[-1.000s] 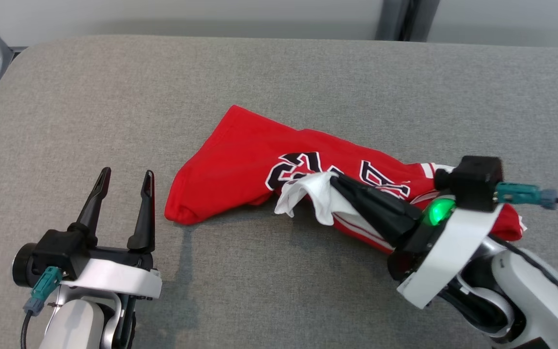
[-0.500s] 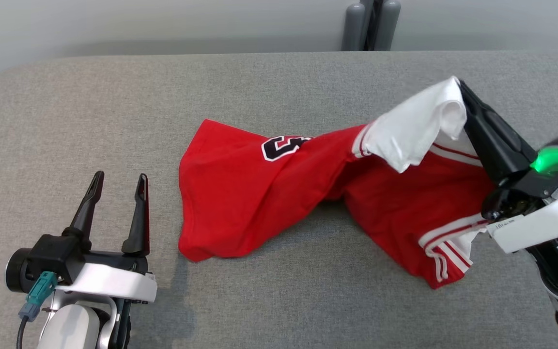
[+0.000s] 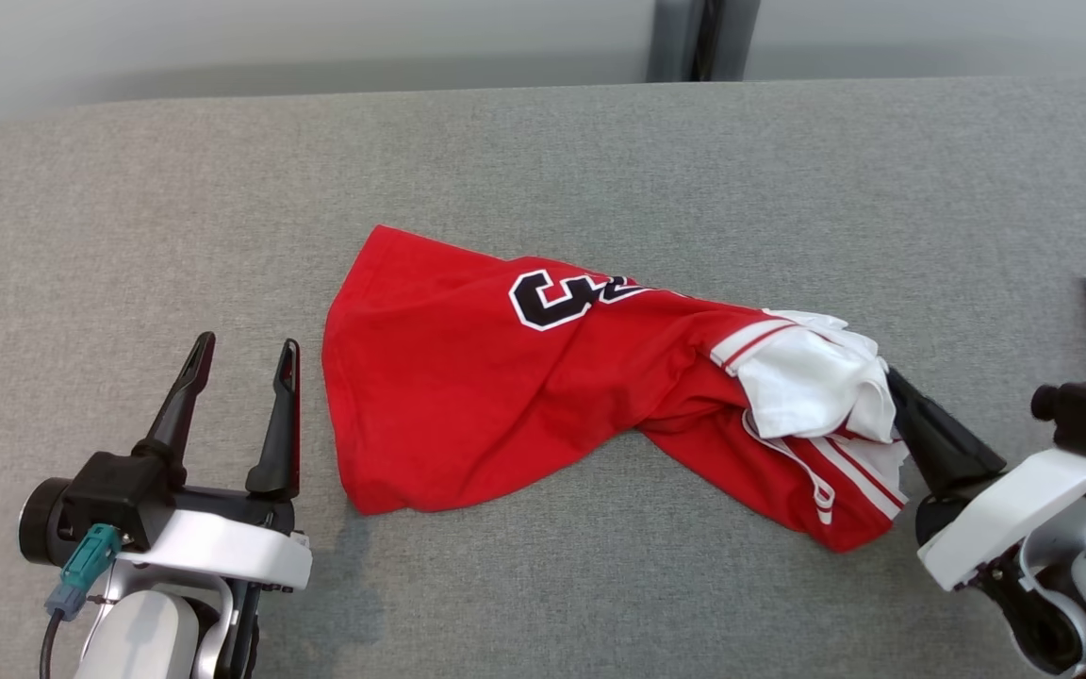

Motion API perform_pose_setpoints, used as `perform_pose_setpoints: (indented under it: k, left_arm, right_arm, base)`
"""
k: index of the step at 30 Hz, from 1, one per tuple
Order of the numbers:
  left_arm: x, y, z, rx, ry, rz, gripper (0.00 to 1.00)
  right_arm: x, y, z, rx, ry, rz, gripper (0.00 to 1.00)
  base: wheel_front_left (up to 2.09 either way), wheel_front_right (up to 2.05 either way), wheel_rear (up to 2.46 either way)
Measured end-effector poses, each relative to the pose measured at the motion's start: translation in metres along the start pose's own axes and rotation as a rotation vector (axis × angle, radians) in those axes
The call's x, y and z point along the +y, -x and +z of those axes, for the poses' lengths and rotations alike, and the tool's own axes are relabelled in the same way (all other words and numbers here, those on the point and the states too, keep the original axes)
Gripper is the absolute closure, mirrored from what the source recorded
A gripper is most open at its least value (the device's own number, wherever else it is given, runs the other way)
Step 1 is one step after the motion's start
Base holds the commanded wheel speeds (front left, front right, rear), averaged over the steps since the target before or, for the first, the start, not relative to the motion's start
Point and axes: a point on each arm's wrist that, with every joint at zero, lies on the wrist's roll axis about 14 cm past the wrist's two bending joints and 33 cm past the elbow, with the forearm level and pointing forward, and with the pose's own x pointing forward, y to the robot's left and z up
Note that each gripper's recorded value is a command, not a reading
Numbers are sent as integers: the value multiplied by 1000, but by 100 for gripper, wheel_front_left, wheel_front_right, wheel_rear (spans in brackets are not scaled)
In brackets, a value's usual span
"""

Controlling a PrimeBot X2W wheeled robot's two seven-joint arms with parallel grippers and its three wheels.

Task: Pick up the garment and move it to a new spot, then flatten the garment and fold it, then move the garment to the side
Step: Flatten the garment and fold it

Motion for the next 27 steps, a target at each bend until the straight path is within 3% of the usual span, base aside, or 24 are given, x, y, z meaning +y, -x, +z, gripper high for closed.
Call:
perform_pose_setpoints:
  k: [3, 4, 5, 6, 12, 18, 21, 27]
  left_arm:
    - [-4, -1, 0, 1, -1, -14, 0]
    - [-5, -1, 1, 0, -1, -16, 0]
    - [-6, -1, 2, -3, -3, -20, 0]
    - [-6, -1, 3, -3, -3, -23, 0]
    - [-10, 4, 9, -13, -5, -31, 0]
    - [-9, 13, 19, -31, -6, -17, 0]
    - [-10, 16, 23, -39, -6, -17, 0]
    - [-10, 25, 30, -50, -10, -14, 0]
  right_arm:
    - [-3, 3, -8, -6, -24, -20, 97]
    - [-4, 5, -7, -16, -29, -26, 69]
    - [-8, 7, -7, -24, -23, -37, 14]
    - [-10, 9, -3, -46, -24, -47, 0]
    - [-25, 33, 12, -135, -3, -111, 0]
    - [-47, 68, 67, -350, 97, -223, 0]
    - [-42, 82, 93, -449, 165, -254, 0]
    - [-20, 92, 104, -472, 245, -273, 0]
  base:
    - [0, 0, 0]
    - [0, 0, 0]
    - [0, 0, 0]
    - [0, 0, 0]
    - [0, 0, 0]
    - [0, 0, 0]
    - [0, 0, 0]
    - [0, 0, 0]
